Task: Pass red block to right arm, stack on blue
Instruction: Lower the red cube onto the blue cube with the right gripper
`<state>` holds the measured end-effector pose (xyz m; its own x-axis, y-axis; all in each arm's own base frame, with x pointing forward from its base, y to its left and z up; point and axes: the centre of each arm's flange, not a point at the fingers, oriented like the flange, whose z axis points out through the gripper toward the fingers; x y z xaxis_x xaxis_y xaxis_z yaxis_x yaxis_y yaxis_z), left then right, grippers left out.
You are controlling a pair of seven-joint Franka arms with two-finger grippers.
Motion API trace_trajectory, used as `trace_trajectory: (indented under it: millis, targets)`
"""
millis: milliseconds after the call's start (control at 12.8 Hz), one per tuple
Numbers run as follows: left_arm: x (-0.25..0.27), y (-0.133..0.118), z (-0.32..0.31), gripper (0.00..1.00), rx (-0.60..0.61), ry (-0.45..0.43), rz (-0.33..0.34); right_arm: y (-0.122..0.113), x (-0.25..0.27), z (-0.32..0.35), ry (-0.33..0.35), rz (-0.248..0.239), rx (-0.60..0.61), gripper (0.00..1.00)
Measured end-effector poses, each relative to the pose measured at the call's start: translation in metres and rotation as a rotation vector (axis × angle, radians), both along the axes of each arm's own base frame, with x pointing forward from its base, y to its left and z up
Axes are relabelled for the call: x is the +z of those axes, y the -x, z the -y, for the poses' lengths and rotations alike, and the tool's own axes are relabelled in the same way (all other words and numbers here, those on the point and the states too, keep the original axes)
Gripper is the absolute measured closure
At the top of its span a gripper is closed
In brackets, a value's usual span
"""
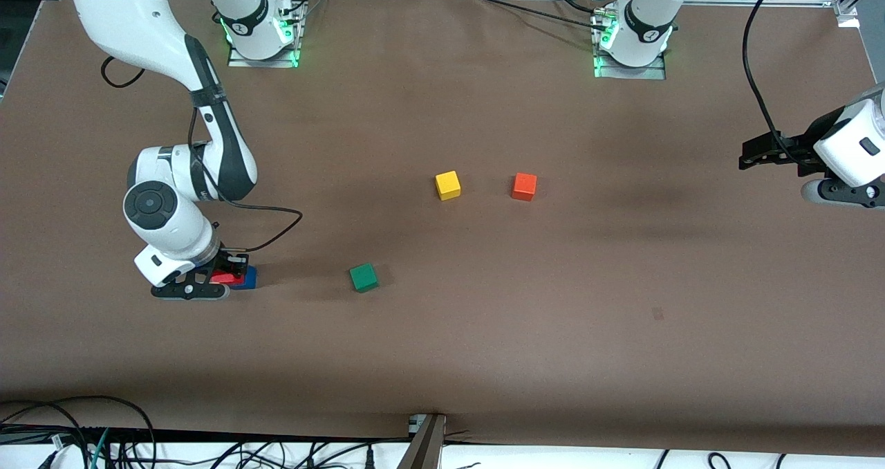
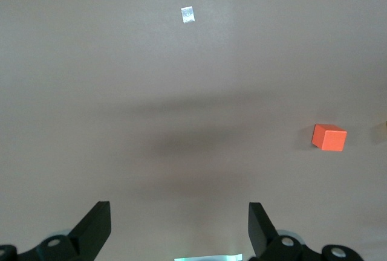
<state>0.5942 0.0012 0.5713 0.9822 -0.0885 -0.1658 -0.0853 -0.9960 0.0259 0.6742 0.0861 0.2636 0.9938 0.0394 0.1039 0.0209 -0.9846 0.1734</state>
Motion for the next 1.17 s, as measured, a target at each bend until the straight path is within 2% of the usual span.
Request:
trace_trajectory:
  millis: [1013, 1169]
  targets:
    - [0.0, -0.008, 0.001, 0.0, 0.0, -0.003, 0.007, -0.001, 0.0, -0.001, -0.002, 0.008, 0.001, 0.42]
    - [-0.001, -0.009, 0.004, 0.0, -0.004, -0.003, 0.006, -0.001, 0.0, -0.001, -0.002, 0.008, 0.0, 0.27]
